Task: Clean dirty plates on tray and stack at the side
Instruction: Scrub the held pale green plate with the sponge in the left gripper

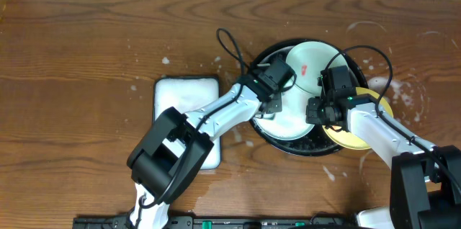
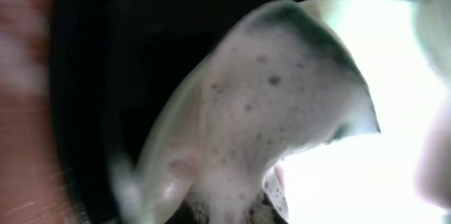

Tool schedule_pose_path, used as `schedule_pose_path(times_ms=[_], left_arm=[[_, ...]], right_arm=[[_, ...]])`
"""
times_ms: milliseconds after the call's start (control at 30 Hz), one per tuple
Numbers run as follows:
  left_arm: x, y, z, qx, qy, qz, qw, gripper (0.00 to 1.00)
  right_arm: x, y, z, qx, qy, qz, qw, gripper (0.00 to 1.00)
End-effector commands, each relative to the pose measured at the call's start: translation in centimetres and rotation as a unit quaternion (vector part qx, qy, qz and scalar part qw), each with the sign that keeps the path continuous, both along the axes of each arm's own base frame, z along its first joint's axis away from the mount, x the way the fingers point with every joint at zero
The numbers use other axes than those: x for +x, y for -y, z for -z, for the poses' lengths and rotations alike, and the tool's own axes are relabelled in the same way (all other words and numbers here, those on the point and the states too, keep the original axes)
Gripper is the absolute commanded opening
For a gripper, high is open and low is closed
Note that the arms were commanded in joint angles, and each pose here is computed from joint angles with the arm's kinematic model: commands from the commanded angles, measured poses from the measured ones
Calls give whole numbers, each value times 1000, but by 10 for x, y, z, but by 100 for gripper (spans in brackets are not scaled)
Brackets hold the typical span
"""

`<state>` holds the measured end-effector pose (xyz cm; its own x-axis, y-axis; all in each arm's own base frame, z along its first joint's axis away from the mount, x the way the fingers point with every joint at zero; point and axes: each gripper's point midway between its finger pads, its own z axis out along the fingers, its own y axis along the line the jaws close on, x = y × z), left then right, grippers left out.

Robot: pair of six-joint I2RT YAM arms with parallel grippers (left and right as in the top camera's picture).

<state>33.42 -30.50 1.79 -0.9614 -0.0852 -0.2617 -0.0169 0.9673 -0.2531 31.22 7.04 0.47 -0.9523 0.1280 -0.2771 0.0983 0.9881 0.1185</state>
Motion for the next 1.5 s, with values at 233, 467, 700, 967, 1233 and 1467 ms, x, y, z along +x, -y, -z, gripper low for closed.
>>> schedule_pose_path(times_ms=[233,467,700,967,1233,1467], left_arm=[[-65,77,15,-166,-156,38,973,8],[-88,54,28,-108,-190,62,974,8],[-59,-26,48,83,-113,11,990,7],[14,-84,17,263,78,-18,962,7],[52,-92,-17,335,179,2,925,8],[17,-18,17,115,59,42,991,8]], right_arm=[[-9,21,12,-53,-18,6,998,1],[-9,21,12,-53,-18,6,998,1],[-9,21,12,-53,-18,6,998,1],[-8,22,12,-59,-15,-6,998,1],[-9,23,12,-62,-17,-12,998,1],[-9,23,12,-62,-17,-12,998,1]])
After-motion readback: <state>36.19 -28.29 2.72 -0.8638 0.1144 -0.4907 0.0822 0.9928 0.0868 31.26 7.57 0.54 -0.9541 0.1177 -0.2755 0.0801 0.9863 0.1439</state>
